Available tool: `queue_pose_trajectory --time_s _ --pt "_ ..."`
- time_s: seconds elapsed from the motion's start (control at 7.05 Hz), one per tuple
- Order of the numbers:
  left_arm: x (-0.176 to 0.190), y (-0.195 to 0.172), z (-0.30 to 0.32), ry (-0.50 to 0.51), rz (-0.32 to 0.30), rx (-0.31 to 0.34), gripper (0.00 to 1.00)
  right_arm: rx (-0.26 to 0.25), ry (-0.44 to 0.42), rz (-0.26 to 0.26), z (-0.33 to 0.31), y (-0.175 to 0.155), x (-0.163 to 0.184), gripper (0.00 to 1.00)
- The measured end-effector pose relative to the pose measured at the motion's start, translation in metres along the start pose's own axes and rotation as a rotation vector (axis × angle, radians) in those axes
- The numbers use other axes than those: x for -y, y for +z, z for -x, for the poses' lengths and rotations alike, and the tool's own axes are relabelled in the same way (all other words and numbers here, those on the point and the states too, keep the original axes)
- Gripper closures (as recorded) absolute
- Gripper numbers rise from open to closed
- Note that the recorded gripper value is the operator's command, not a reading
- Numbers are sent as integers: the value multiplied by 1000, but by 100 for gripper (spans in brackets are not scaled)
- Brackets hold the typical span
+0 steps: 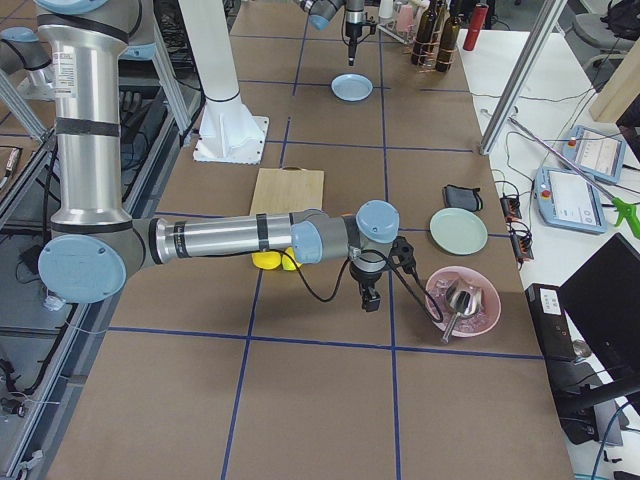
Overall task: Pick orange to plate
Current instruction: 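Reach the left gripper to the rim of the small white plate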
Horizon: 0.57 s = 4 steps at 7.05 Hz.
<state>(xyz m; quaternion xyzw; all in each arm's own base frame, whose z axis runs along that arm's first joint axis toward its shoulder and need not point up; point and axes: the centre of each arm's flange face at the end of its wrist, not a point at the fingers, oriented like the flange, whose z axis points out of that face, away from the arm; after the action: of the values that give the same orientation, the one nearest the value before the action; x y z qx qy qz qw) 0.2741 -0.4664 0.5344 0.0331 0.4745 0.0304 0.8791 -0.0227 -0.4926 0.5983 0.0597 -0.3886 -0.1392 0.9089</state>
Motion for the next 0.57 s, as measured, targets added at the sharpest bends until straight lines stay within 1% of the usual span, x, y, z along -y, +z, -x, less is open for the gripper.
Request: queue_pose_trajectory --time_s 0.14,0.43,0.57 --pt "4 9 -4 -7 2 5 4 1 0 -2 0 1 0 0" --pt "7 21 -18 -21 13 0 19 2 2 0 -2 2 -2 0" --pt "5 26 -23 -24 21 0 22 2 3 2 -2 4 -3 0"
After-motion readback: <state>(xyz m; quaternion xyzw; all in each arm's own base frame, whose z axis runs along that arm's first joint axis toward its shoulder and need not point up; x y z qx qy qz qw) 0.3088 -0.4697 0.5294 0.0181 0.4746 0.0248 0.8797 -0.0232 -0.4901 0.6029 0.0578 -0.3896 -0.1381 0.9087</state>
